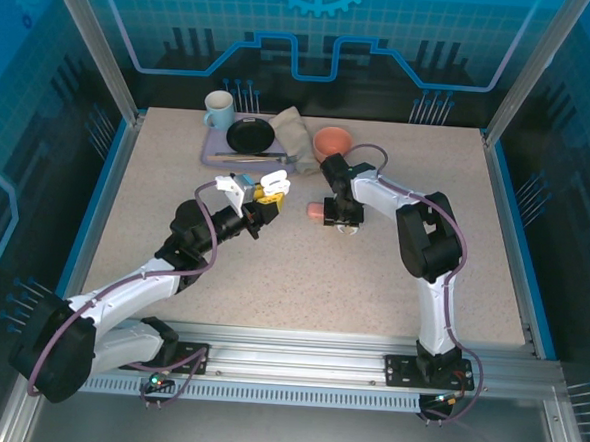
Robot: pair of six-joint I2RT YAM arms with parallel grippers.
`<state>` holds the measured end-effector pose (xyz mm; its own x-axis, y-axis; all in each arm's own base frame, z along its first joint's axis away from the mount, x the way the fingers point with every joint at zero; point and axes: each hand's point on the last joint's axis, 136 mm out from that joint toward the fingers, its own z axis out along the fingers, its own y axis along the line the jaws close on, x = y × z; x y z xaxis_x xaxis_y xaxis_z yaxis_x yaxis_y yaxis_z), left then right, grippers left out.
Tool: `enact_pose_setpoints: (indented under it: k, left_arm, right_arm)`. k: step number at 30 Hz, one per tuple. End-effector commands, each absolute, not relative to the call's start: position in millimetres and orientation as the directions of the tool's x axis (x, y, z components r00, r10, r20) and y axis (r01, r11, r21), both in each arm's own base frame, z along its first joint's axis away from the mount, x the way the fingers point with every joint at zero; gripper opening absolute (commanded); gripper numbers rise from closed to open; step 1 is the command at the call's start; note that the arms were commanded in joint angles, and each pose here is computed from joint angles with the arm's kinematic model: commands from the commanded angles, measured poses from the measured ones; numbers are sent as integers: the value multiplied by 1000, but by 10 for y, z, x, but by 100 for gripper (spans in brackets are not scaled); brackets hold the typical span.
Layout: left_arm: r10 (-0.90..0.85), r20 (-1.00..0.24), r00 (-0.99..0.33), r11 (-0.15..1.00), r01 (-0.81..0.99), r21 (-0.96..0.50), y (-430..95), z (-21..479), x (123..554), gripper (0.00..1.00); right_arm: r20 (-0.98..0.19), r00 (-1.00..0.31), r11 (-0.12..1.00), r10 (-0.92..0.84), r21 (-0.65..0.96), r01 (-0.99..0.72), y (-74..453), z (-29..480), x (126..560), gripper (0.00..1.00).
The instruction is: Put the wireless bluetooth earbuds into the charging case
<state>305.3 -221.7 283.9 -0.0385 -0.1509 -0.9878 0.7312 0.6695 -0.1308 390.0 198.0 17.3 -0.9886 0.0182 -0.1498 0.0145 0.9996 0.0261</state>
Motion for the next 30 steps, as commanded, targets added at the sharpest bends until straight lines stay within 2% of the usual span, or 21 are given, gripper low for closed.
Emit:
enact_pose_setpoints:
  k: [1,17,22,30]
  left_arm:
    - [-157,-987,18,652,753,-90,-2242,3011,2986,0]
    - [-157,-987,17,648,756,-90,-2249,3013,2981,0]
    - [-156,-988,16,648,757,-90,-2250,3017,2980,0]
    - [-160,-987,15,650,754,-94,-2245,3028,2989,0]
  right_arm:
    - [-100,-995,1000,-16,-2,-16,1926,56,3845,44]
    - [-86,-996,1000,-20,-5,-20,1900,27,3858,33]
    - [-86,-996,1000,-18,4,-18,1895,40,3848,26]
    - [-91,-996,1000,0,25,-3,1899,72,3802,25]
